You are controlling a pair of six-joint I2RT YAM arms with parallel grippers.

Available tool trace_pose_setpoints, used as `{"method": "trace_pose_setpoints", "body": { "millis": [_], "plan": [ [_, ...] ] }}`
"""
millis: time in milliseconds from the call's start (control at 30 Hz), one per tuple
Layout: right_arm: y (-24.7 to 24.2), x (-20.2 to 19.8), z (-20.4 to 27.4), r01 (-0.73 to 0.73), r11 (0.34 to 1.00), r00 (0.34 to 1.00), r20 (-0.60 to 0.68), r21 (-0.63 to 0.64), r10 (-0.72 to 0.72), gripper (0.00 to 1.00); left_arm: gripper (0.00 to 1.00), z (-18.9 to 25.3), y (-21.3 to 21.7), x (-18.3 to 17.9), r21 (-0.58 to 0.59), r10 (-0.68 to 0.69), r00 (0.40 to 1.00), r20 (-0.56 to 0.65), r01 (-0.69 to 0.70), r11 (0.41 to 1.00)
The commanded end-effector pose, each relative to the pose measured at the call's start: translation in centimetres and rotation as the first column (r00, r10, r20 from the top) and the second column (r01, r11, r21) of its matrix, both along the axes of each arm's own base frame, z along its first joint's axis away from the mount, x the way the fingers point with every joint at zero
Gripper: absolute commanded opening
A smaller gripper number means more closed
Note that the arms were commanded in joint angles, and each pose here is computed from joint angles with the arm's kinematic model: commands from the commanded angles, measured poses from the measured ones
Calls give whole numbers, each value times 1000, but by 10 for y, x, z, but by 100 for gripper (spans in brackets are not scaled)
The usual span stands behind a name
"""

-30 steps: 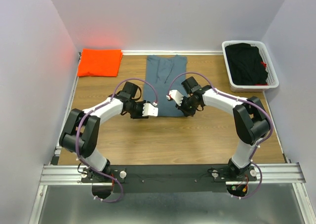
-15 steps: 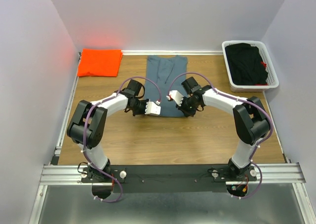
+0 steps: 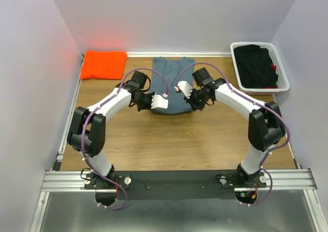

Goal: Fold and stack the t-shirts
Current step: Grab one side of the 2/3 rectangular tshirt with both arms, then fold the long partially folded tshirt into a neat square

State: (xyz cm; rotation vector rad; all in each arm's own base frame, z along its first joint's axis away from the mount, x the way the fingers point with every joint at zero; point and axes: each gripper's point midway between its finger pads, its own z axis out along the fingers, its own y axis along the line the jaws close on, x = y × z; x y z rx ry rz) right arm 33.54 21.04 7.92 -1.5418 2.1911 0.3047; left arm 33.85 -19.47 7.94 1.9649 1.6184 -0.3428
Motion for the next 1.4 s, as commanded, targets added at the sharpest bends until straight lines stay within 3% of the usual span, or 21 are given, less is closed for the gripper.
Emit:
{"method": "trace_pose_setpoints", "body": {
  "millis": [0, 333, 533, 767, 867, 1067, 1367],
  "plan": [
    [-7, -11, 31, -32, 999, 999, 1, 1, 32, 0, 0, 32, 3, -9, -12, 8, 1000, 0, -8, 1000],
    [-15, -27, 80, -65, 998, 998, 9, 1, 65, 0, 0, 86, 7, -26, -57, 8, 999, 34, -6, 998],
    [-25, -70, 99, -111, 994, 990, -89, 19, 112, 1, 0, 100, 11, -75, -75, -30, 1000, -7, 29, 997],
    [-28, -105, 135, -155, 987, 985, -74, 43, 158, 0, 0, 137, 13, -112, -154, -29, 1000, 2, 29, 988],
    [-26, -102, 142, -135, 989, 989, -58, 54, 138, 1, 0, 147, 13, -116, -176, -20, 1000, 10, 21, 984],
    [-17, -77, 143, -119, 992, 993, -16, 46, 119, 1, 0, 135, 15, -93, -143, 35, 998, 44, -28, 989],
    [-20, -10, 105, -118, 993, 993, -12, -4, 118, 1, 0, 114, 15, -35, -122, 59, 998, 23, -56, 991]
  ]
}}
